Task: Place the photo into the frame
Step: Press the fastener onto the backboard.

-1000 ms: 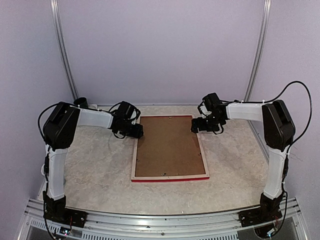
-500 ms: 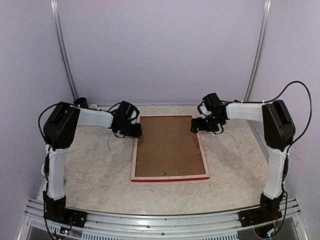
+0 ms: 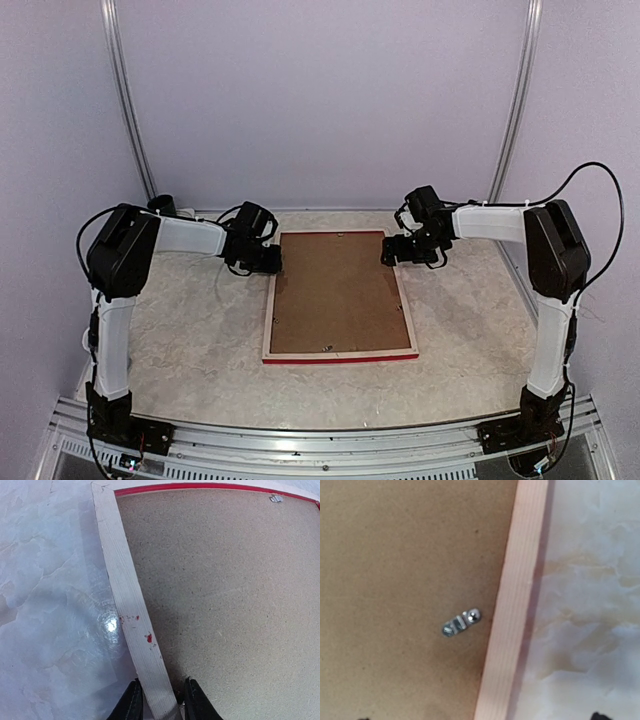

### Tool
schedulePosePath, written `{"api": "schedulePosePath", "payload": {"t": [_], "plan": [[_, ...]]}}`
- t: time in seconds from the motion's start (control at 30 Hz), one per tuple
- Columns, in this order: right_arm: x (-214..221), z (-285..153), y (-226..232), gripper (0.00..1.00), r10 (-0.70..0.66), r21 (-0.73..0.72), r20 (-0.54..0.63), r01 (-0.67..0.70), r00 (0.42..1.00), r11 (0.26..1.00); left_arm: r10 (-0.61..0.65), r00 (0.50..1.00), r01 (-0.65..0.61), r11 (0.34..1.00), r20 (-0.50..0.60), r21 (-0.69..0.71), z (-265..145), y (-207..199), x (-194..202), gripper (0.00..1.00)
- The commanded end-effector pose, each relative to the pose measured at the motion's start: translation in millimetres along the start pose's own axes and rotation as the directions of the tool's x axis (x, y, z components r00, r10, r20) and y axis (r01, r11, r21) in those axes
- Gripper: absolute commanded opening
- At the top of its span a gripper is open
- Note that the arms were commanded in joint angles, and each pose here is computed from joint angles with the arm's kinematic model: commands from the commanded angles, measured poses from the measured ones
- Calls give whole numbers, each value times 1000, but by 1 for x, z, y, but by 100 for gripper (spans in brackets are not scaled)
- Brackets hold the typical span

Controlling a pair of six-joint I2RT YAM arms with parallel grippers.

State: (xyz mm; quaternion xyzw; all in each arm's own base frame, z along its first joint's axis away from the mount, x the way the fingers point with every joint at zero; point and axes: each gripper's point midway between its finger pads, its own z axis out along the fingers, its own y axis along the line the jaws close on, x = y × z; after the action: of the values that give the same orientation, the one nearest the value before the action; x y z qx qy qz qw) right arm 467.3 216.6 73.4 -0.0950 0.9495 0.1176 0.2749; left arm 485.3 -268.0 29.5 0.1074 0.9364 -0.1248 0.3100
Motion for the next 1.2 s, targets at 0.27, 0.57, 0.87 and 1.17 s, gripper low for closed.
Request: {"api": "schedulePosePath", "payload": {"t": [0.27,0.57,0.87,1.17], "plan": [[-2,-1,0,95,14,-15,12,-14,1000,1000,0,1000,0,1000,15,-27,2,3,-11,48],[-2,-1,1,95,15,-18,13,-15,1000,1000,-2,1000,4,997,18,-78,6,11,-11,46],[0,1,2,95,15,-27,6,-15,1000,1000,11,1000,-11,997,-4,-81,8,12,-5,41],[-2,0,2,95,11,-25,7,-11,1000,1000,25,999,-26,999,-31,-39,5,3,-2,40]]}}
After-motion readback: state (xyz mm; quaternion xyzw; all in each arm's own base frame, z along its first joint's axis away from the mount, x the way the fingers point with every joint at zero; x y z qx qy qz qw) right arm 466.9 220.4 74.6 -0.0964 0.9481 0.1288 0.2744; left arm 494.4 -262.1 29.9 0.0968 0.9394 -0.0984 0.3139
